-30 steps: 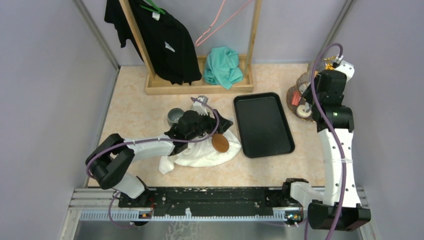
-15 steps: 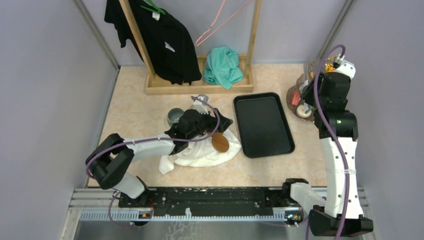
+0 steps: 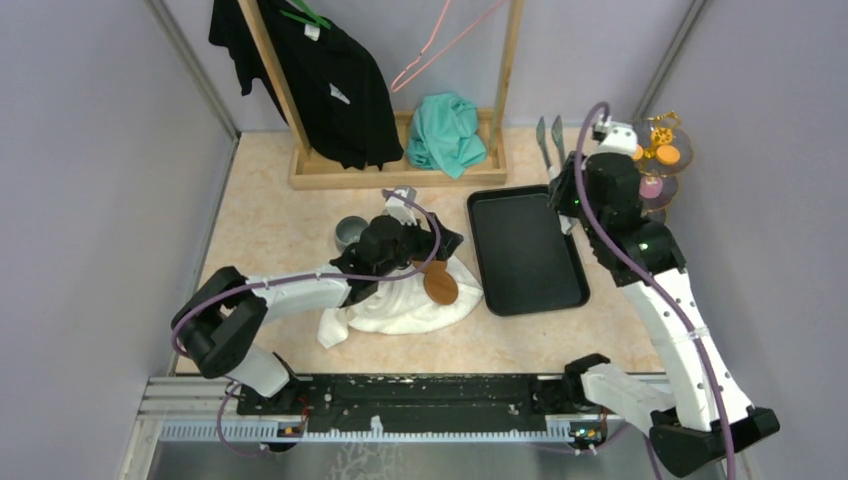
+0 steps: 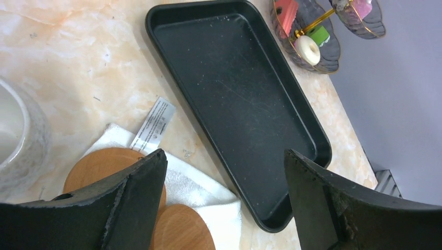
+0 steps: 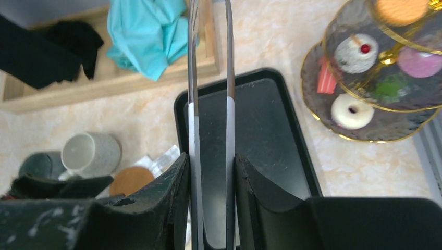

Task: Serve the afternoon tea
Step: Place the desert on the desert table, then place the clamp on the tray.

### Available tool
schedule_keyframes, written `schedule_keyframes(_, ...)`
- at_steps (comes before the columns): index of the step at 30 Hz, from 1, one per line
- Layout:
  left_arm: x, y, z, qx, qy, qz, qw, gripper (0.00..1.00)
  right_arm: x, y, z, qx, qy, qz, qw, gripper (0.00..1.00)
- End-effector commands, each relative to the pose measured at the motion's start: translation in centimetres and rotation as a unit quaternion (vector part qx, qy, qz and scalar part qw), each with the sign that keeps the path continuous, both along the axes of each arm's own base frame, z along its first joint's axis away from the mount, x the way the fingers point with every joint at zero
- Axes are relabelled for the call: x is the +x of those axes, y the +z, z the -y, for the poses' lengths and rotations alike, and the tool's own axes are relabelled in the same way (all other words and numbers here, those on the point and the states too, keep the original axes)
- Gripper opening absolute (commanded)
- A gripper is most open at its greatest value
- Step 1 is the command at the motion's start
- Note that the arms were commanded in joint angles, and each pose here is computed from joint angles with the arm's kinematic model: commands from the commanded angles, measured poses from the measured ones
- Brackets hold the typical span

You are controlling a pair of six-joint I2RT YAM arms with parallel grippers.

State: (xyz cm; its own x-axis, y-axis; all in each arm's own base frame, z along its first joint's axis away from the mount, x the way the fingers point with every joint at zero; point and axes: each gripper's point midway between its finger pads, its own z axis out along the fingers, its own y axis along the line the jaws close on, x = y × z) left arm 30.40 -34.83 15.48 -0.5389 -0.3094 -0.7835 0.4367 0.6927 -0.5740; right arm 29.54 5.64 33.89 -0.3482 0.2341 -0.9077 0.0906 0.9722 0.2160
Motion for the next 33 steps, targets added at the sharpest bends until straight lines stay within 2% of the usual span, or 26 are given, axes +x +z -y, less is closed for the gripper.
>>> schedule_keyframes(1, 1.2, 0.9, 0.3, 0.007, 0.013, 0.017, 1.000, 0.88, 1.8, -1.0, -2.3, -0.012, 0.011, 0.020, 1.000, 0.00)
schedule_keyframes(13, 2.3, -1.8, 0.6, 0.031, 0.013, -0.002, 0.999, 0.88, 3.0, -14.3, -5.3, -0.025, 0.046, -0.073, 0.996, 0.00)
schedule_keyframes(25, 3.2, -2.2, 1.4, 0.044, 0.011, 0.001, 0.999, 0.88, 1.9, -22.9, -5.8, -0.024, 0.040, -0.131, 0.990, 0.00)
schedule_keyframes(33, 3.2, -1.1, 1.1, 0.042, 0.014, 0.013, 0.999, 0.88, 0.6, -27.4, -5.8, -0.026, 0.030, -0.183, 0.982, 0.12)
